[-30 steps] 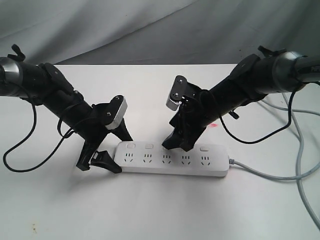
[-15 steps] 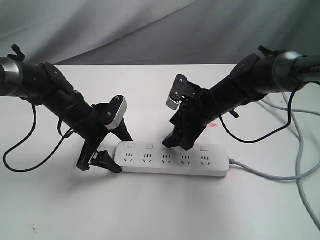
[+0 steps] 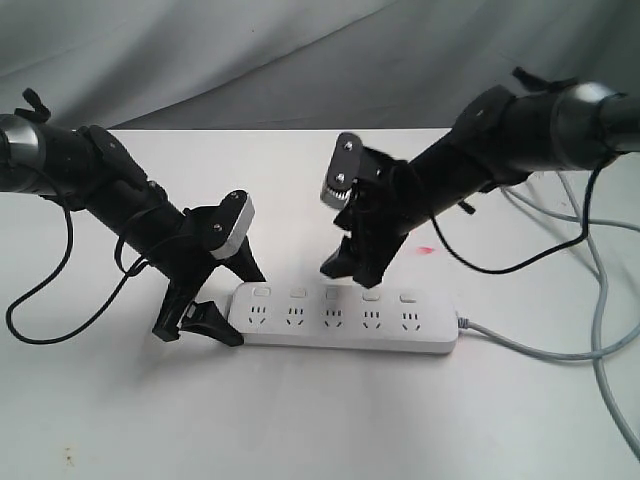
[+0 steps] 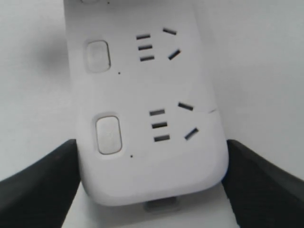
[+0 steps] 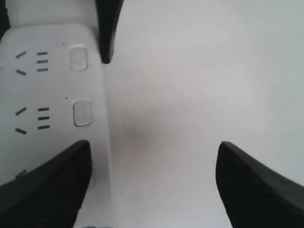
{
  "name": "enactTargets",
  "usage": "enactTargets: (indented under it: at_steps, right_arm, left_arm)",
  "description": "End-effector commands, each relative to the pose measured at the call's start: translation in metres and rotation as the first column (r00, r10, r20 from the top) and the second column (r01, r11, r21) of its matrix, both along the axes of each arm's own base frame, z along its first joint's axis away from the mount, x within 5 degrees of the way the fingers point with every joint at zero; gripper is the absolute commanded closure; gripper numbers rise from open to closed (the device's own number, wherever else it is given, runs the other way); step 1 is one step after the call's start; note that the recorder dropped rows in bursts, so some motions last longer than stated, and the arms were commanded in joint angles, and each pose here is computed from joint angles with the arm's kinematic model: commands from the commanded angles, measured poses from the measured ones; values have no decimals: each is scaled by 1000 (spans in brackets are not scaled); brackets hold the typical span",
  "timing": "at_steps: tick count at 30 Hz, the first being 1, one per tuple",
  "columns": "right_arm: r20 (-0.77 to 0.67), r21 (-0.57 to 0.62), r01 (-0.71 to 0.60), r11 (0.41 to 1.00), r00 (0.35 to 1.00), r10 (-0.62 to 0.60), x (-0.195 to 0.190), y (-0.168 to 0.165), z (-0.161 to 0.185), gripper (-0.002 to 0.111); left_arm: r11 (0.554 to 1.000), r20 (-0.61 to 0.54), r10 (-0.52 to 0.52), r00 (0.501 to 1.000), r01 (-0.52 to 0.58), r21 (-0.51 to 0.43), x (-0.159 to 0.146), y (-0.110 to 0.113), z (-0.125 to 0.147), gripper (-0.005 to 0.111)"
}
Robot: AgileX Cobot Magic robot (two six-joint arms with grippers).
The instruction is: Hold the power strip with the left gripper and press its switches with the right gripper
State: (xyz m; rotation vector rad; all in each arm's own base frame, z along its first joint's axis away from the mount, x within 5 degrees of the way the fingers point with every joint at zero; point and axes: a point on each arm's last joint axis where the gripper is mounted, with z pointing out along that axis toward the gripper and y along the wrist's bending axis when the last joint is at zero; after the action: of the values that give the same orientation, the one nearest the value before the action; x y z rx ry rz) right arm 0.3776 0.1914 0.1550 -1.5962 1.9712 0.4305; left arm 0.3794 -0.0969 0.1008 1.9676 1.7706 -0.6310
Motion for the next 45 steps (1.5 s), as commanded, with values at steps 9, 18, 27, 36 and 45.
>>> enactTargets:
  at_steps: [9,18,27,36,45]
  right_arm:
    - [-88,55,25,998,996,-20,-2,-40,-1,41]
    - [-106,3,35,999,994,-34,1,-40,-24,41]
    - [-108,-8,35,999,993,-35,2,-40,-27,41]
    - [-137,-35,26,999,990,-30,1,-41,-40,41]
    - [-121,-134,28,991,992,-45,-1,-50,-48,41]
  left_arm:
    - [1000,7,5,1000,-5,-20,1,-4,4,84]
    - [1000,7,5,1000,-5,-20,1,-4,4,84]
    - [1000,7,5,1000,-5,-20,1,-4,4,84]
    - [1000,7,5,1000,-5,-20,1,-4,4,84]
    - [1000,7,5,1000,-5,-20,1,-4,4,84]
